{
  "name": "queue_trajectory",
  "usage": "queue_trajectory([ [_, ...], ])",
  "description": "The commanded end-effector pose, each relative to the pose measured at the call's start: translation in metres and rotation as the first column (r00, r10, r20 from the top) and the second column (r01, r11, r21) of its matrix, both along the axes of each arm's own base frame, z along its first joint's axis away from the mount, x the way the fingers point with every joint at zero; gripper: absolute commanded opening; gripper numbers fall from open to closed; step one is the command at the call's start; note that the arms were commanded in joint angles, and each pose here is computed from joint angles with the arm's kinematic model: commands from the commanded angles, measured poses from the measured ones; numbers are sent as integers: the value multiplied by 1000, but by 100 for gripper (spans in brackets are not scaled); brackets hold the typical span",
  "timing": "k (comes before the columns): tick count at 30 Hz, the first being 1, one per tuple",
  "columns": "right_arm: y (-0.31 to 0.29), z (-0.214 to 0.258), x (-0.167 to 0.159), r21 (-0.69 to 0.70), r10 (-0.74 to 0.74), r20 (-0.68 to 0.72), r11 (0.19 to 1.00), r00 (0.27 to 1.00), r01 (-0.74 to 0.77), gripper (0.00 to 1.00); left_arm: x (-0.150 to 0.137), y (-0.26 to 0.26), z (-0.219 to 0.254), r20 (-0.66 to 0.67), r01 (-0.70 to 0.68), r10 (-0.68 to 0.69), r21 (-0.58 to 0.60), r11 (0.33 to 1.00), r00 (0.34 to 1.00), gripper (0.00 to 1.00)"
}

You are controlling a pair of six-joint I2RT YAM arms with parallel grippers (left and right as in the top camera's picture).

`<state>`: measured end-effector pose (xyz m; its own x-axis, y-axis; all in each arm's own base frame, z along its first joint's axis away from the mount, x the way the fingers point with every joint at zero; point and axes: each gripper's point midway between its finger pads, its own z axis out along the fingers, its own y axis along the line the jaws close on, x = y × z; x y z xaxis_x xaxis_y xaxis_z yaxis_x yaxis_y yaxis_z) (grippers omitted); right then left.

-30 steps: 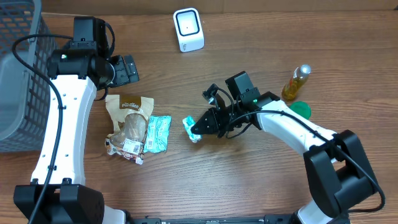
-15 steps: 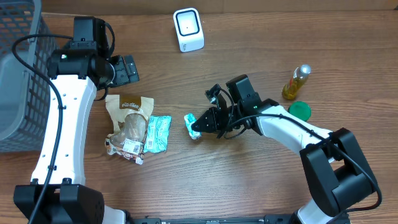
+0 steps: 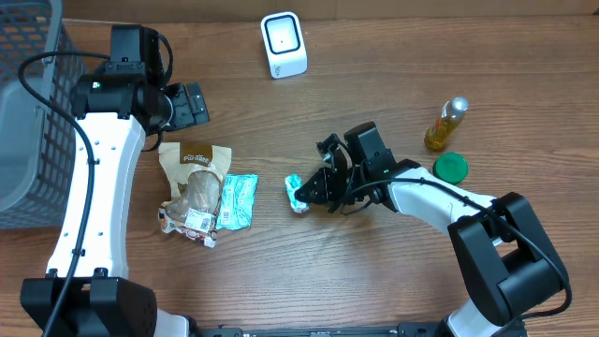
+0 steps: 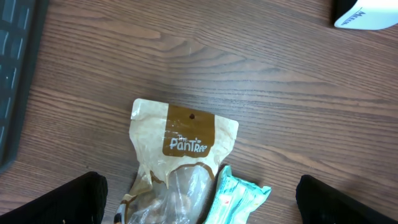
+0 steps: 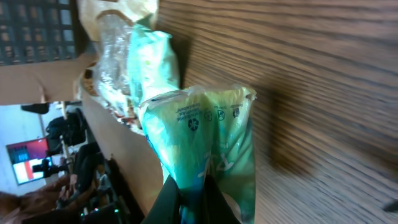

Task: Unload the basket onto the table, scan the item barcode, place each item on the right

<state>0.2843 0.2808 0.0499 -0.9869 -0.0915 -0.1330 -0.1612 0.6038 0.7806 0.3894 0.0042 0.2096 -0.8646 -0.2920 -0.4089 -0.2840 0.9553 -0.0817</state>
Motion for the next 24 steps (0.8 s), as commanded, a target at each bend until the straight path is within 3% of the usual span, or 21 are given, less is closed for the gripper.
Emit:
queue_trajectory([
  [1, -7, -11, 4, -49, -52, -8, 997, 999, 52, 4, 2, 2, 7, 22, 7, -8, 15, 1000, 1000, 100],
  [24, -14, -18, 11, -102, -104, -1, 989, 995, 104, 4, 2, 2, 7, 22, 7, -8, 15, 1000, 1000, 100],
])
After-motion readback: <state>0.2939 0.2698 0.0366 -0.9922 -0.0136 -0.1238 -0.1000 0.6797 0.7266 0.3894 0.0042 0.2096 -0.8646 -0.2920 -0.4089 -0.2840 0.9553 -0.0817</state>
